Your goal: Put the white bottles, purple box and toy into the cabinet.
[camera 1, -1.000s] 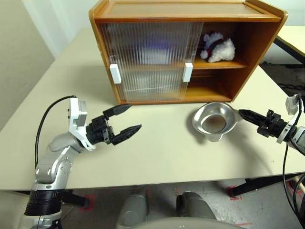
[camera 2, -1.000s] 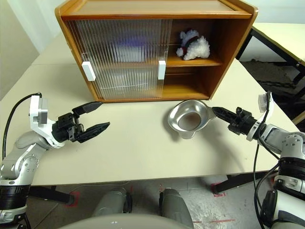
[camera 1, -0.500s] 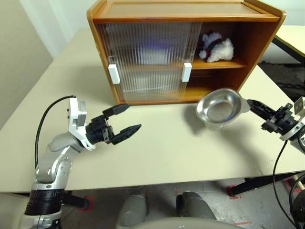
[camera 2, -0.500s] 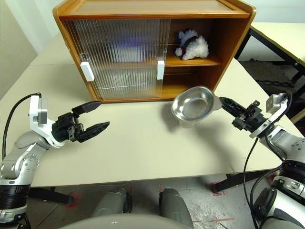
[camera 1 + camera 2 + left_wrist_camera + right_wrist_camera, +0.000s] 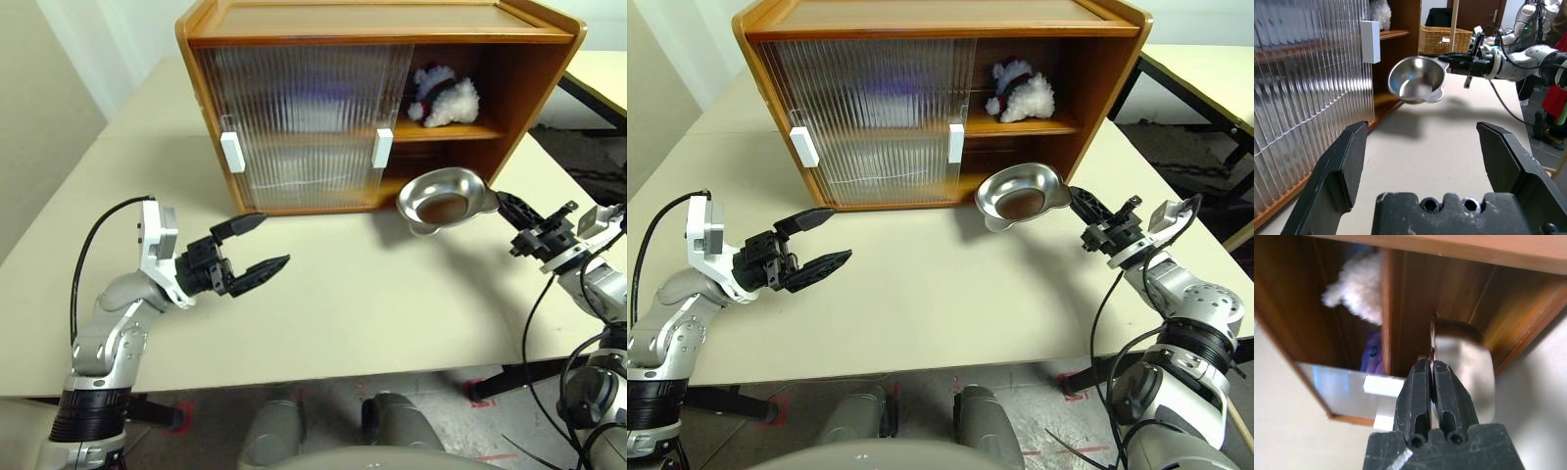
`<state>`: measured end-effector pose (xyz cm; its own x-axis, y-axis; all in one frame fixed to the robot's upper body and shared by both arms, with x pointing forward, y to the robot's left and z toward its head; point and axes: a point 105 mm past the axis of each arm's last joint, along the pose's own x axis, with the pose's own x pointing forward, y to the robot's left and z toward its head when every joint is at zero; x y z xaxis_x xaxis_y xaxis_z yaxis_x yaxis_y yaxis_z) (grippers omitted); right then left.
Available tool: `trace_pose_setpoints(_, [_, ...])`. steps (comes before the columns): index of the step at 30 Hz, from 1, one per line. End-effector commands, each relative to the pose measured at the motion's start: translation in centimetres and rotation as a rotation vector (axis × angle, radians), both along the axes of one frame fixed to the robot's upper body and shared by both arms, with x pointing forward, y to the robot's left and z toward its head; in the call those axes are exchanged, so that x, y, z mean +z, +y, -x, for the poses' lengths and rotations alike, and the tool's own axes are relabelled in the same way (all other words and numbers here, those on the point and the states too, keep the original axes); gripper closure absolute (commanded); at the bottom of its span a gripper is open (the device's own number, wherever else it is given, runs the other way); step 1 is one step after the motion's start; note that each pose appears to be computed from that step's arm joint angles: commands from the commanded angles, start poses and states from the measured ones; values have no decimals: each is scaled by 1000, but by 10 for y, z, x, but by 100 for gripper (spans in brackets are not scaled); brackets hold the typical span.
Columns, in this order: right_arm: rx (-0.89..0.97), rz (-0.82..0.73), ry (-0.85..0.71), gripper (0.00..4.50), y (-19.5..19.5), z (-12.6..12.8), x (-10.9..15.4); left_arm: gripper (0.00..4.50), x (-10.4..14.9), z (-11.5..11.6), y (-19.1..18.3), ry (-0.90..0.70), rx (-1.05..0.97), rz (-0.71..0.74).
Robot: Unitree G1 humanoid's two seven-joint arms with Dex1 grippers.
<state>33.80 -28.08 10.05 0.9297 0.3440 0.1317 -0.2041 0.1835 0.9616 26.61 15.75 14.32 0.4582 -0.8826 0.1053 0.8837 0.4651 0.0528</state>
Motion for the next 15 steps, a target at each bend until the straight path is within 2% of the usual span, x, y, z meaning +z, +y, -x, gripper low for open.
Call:
trace_pose_setpoints(1, [-72,-16,-4,449,-1,-11,-1,0,0,1,-2,-3,-6,-15])
trace_pose_setpoints(15, [-205,-27,50,449,32,-62,-9,0,1,1,-4,-5,-11,-14])
